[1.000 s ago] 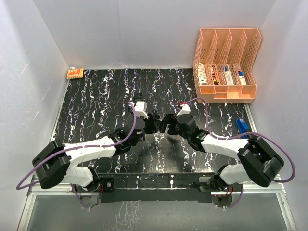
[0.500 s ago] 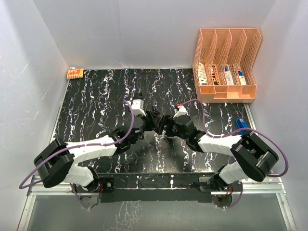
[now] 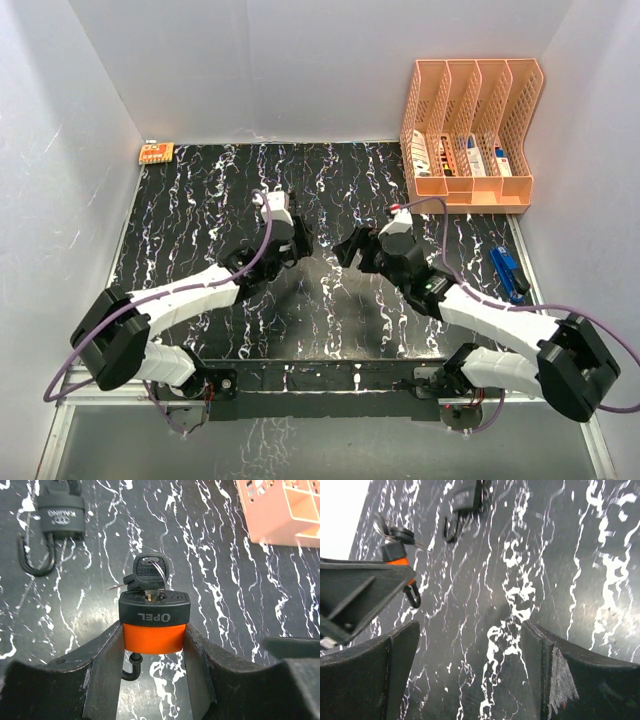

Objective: Unlock with the key

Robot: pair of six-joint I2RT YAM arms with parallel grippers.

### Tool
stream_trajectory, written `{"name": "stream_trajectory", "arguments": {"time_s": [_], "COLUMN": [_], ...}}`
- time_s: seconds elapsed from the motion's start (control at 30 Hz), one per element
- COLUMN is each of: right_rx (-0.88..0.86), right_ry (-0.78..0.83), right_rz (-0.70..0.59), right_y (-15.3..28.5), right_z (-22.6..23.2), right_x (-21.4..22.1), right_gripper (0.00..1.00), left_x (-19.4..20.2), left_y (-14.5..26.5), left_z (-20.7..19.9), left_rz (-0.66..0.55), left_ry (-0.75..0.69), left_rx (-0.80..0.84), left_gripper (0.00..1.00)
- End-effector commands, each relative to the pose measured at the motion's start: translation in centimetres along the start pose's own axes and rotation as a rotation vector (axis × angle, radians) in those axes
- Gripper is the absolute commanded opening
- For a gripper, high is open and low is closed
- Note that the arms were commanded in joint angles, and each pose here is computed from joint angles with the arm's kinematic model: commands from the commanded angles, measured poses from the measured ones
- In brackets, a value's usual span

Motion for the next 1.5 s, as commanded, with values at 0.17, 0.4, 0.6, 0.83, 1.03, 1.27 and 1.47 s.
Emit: {"name": "stream_trajectory", "arguments": {"time_s": [0.17,0.4,0.6,0.83,1.03,1.27,1.47], "right_rx": [-0.034,-0.024,-0.035,-0.069,-0.043,-0.046,-0.027], "right_ry": [0.026,0.037,0.038,0.039,0.061,0.062,0.071], "right_rz": [-0.085,-0.079,-0.109,-0.083,-0.083,-0.094,-0.12], "right_y": [4.2,5.9,6.9,7.4,7.5,8.0,8.8], "right_z": [1.5,0.6,0.4,0.7,0.3,0.3,-0.2], "right_x": [-3.0,-2.6,-2.9,-2.8,-2.8,-2.9,-3.2], "right_gripper": [0.9,0.98,0.98,0.98,0.98,0.98,0.98], "left_x": [-1.0,2.2,4.0,6.1,6.2,5.3,3.3], "left_y": [-1.5,-5.1,-7.7,-9.7,-10.0,-9.2,-8.2], "left_z": [-0.2,-1.2,-2.1,-2.4,-3.5,-4.5,-4.5], "left_rz": [0.083,0.217,0.282,0.335,0.343,0.316,0.263], "left_ry": [-0.017,-0.008,-0.006,0.012,0.012,-0.021,-0.049], "left_rx": [-0.016,-0.029,-0.031,-0.039,-0.004,0.026,0.032], "left_gripper": [0.0,0.0,0.0,0.0,0.01,0.6,0.99]}}
Point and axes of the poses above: each gripper's point midway between its finger pads, its own y axis back along the fingers, its own z axis along the line the jaws close on, x = y × z, the point moved 9 cm from there along y, back along the fingers, and after that the axes turned 12 degrees about -y, right-handed, at the moved point
